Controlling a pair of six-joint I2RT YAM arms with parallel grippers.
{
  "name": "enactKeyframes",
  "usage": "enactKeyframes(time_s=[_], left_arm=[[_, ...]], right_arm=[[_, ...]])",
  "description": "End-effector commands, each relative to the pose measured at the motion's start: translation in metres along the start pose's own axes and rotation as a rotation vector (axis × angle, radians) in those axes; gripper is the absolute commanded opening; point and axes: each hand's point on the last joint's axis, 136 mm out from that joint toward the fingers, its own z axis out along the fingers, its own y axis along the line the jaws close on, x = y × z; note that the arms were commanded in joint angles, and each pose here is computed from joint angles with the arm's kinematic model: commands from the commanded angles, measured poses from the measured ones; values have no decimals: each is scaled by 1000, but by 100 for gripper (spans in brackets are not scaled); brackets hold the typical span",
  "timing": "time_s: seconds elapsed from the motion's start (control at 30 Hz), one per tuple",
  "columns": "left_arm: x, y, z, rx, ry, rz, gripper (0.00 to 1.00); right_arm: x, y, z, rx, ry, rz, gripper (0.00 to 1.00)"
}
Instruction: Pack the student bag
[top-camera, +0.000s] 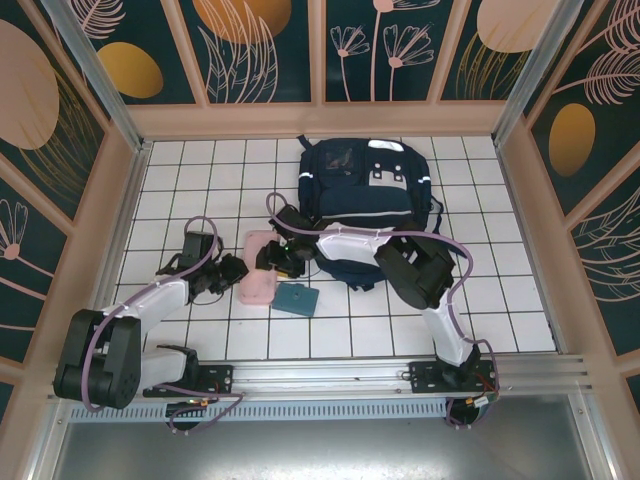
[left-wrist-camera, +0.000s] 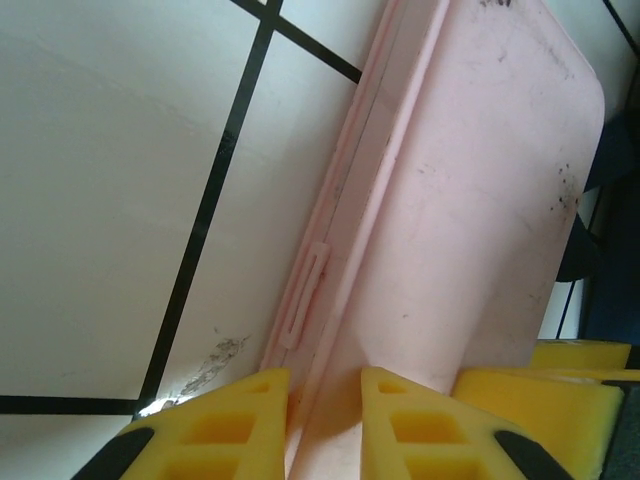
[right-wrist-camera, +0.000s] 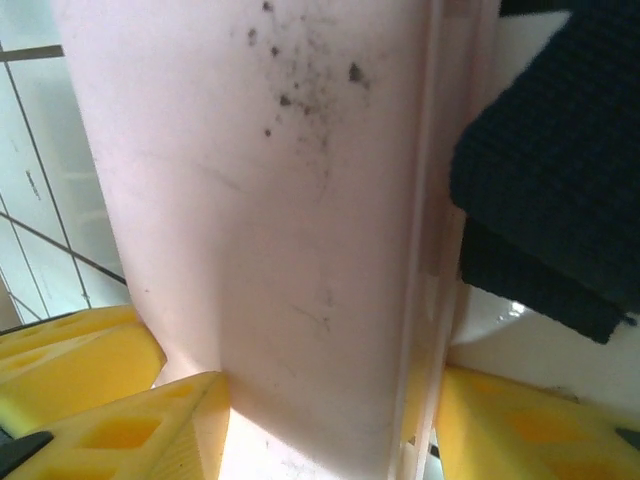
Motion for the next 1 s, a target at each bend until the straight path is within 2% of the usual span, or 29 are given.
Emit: enactKeyframes(time_s=[0.0, 0.17, 0.27, 0.57, 0.7, 0.97], left_arm=[[30, 38, 10, -108, 81, -70, 20], [31, 37, 10, -96, 76, -86, 21], [29, 36, 10, -93, 70, -92, 23], [24, 31, 6, -86, 55, -85, 28], [25, 31, 6, -90, 57, -91, 29], [22, 24, 0, -40, 26, -140, 44]], right_arm=[[-4, 47, -6, -193, 8, -120, 53], [-6, 82, -44, -342, -60, -223, 52], [-7, 89, -58, -367, -82, -238, 52], [-2, 70, -39, -304, -40, -163, 47], [1, 72, -37, -341, -38, -162, 45], [-3, 79, -51, -413, -103, -153, 46]])
